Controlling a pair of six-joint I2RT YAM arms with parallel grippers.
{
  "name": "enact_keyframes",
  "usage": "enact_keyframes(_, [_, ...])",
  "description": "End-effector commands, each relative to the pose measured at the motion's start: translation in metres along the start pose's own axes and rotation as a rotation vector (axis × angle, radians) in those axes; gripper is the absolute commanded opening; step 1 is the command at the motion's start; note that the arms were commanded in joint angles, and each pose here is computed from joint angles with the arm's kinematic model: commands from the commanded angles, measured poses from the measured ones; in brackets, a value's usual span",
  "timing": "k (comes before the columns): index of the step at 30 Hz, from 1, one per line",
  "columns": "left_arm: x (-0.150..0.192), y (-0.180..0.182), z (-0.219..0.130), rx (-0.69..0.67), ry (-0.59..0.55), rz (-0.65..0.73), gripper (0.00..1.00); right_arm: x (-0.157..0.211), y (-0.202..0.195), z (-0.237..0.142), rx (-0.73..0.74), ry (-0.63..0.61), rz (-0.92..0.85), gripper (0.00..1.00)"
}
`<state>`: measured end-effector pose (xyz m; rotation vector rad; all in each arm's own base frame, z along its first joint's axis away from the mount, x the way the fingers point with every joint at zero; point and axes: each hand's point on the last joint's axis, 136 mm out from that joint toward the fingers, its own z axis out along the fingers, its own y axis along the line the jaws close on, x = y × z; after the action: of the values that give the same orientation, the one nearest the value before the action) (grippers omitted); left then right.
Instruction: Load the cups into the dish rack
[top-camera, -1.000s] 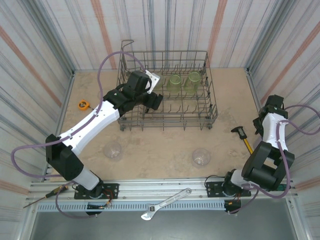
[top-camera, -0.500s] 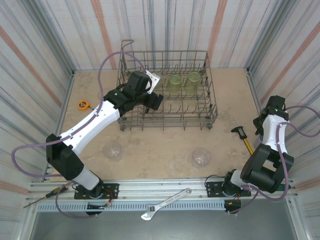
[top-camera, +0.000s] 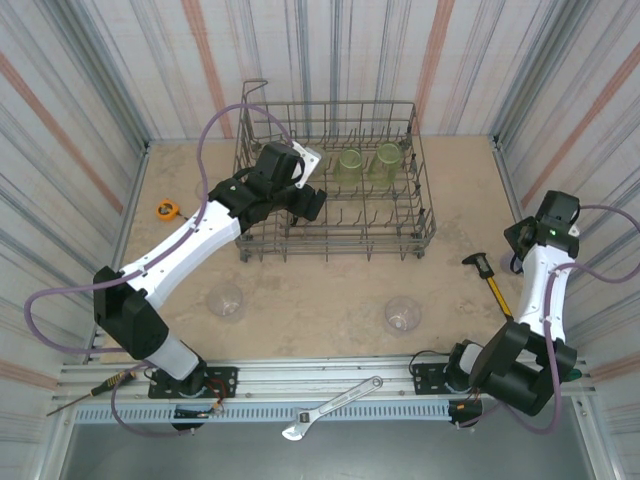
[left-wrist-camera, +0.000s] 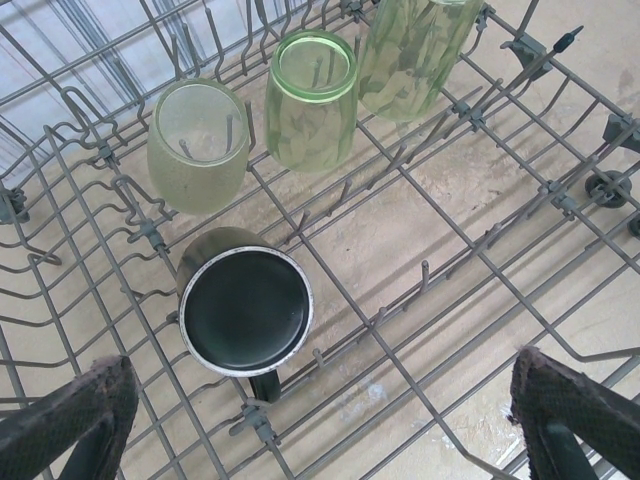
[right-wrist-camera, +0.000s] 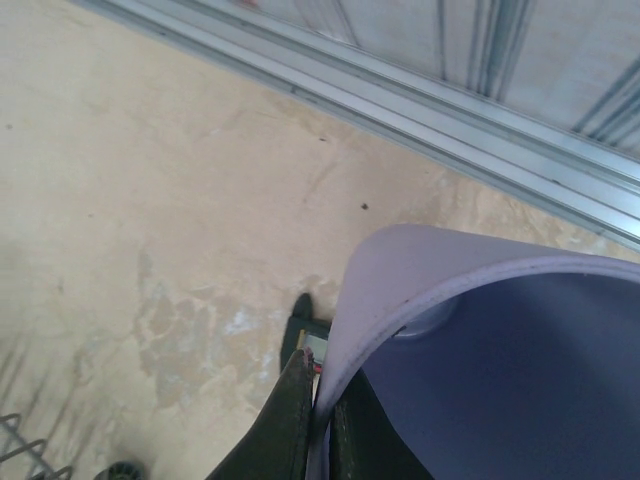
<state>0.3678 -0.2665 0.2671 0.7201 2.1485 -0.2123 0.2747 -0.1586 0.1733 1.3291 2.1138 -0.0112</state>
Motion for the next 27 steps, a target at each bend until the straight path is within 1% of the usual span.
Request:
enact_keyframes(1, [-0.005,-0.004,-0.005,0.012,-0.008,0.008,0.99,-0.016,0.025,-0.02,-0.107,-0.052,-0.05,0.0])
enact_keyframes(5, [-0.007,-0.009,-0.008,0.044,-0.027,-0.002,0.99,-0.027,0.048,-0.037,-0.179,-0.103,-0.087,0.0])
enact_keyframes(9, [-0.008,-0.008,-0.01,0.038,-0.027,-0.001,0.99,-0.044,0.075,-0.056,-0.238,-0.156,-0.098,0.0])
enact_keyframes(13, [-0.009,-0.003,-0.013,0.013,-0.033,0.008,0.99,-0.058,0.109,-0.078,-0.389,-0.228,-0.056,0.0])
enact_keyframes(16, [-0.011,-0.001,-0.016,0.001,-0.04,0.013,0.99,-0.061,0.139,-0.094,-0.524,-0.232,-0.048,0.0])
enact_keyframes(18, [-0.011,0.0,-0.016,-0.001,-0.041,0.011,0.99,-0.06,0.157,-0.104,-0.577,-0.232,-0.068,0.0])
enact_keyframes(20, [-0.01,0.004,-0.015,-0.024,-0.03,0.002,0.99,-0.055,0.178,-0.119,-0.661,-0.237,-0.123,0.0])
enact_keyframes(22, [-0.007,0.01,-0.012,-0.057,-0.007,-0.012,0.99,-0.054,0.19,-0.127,-0.691,-0.255,-0.143,0.0])
enact_keyframes(27, [-0.003,0.018,-0.006,-0.071,0.026,-0.044,0.99,-0.044,0.22,-0.144,-0.817,-0.207,-0.187,0.0])
